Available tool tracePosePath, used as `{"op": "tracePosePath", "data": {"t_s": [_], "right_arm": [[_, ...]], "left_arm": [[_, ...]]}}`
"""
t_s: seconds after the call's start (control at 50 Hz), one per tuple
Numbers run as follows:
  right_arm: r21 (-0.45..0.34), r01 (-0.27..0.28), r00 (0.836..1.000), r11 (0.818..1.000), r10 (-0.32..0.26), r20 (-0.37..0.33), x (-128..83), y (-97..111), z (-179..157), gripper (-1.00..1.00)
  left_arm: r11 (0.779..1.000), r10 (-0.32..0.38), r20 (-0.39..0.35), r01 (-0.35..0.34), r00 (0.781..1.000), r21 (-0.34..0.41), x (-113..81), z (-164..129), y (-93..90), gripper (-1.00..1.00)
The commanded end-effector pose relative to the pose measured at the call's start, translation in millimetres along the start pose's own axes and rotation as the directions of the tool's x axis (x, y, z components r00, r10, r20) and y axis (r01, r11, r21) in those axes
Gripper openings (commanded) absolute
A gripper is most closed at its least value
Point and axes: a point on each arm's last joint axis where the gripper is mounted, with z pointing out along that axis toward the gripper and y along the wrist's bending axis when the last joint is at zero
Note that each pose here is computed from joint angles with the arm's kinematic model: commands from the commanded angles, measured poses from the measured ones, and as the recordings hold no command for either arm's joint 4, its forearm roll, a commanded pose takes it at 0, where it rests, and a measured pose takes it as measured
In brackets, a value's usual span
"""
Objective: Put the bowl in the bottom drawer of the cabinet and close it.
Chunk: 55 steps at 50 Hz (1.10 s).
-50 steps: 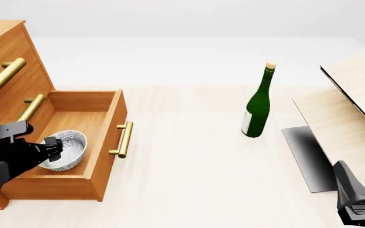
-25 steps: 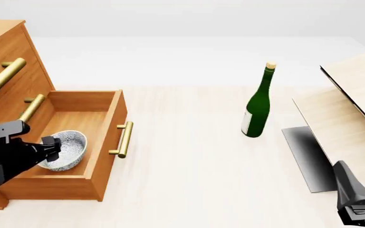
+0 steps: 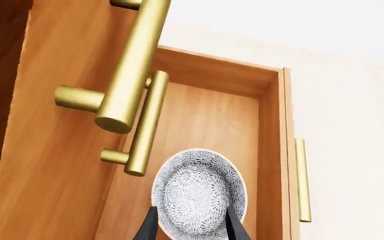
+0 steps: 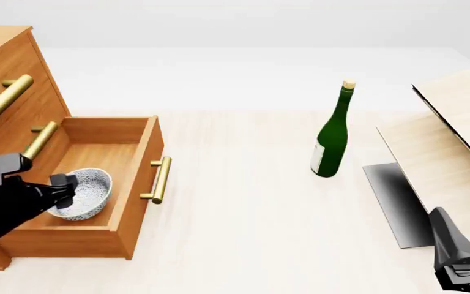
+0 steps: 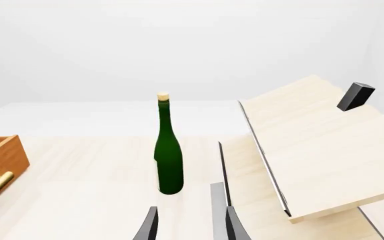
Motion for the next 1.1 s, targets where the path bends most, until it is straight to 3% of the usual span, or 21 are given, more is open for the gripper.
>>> {"op": "tracePosePath", "data": {"t_s": [0.02,0.56,1.1], "right_arm": [[0.0,0.0,1.0,1.0,0.0,0.0,0.0,0.0,0.0,1.0],[0.0,0.0,1.0,1.0,0.0,0.0,0.0,0.0,0.0,1.0],[0.0,0.0,1.0,1.0,0.0,0.0,0.0,0.0,0.0,1.0]], "left_arm": [[1.0,0.011,0.021,-0.012,1.0,0.017,-2.9,-16.1,-3.5,1.0],[0.994,0.024,0.056,-0.03,0.998,0.101,-10.2,-34.1,-20.4,1.0],[0.969,0.043,0.057,-0.056,0.997,0.242,-13.4,-45.8,-48.5,1.0]]}}
